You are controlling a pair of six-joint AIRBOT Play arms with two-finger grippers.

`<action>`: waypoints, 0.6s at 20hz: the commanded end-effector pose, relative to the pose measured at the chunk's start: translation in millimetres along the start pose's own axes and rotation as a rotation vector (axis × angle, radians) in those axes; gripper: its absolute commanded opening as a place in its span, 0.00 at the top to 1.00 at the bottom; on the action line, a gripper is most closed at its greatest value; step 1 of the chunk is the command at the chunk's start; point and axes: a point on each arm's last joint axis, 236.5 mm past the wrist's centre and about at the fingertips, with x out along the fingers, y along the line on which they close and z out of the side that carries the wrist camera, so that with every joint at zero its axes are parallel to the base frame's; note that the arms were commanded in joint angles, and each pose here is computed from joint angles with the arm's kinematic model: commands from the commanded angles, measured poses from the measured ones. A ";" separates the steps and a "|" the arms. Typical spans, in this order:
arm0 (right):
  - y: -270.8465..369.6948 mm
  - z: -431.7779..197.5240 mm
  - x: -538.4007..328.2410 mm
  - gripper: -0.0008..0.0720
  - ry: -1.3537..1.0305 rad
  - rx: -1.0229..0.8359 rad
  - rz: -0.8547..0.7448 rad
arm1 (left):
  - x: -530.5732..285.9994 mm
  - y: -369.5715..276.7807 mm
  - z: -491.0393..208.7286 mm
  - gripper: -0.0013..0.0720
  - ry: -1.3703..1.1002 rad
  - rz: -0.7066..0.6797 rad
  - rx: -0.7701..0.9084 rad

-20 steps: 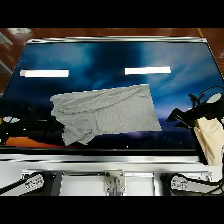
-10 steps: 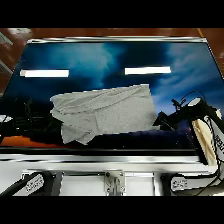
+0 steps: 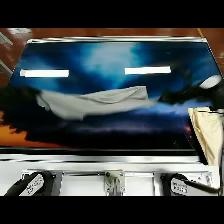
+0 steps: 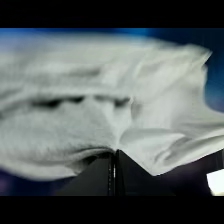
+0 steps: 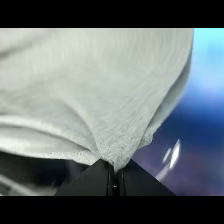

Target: Fold the shirts.

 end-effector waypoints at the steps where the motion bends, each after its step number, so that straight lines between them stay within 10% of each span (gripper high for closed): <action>1: 99.3 110.1 -188.6 0.90 -0.583 -0.404 -0.157 | -122.5 -125.1 126.9 0.94 -0.446 -0.006 0.296; 6: 234.8 68.1 -471.0 0.90 -1.328 -0.680 -0.461 | -298.5 -281.0 155.4 0.94 -0.931 -0.032 0.582; 12: 222.2 -15.0 -510.8 0.90 -1.320 -0.559 -0.628 | -357.1 -310.3 107.5 0.94 -1.026 0.069 0.612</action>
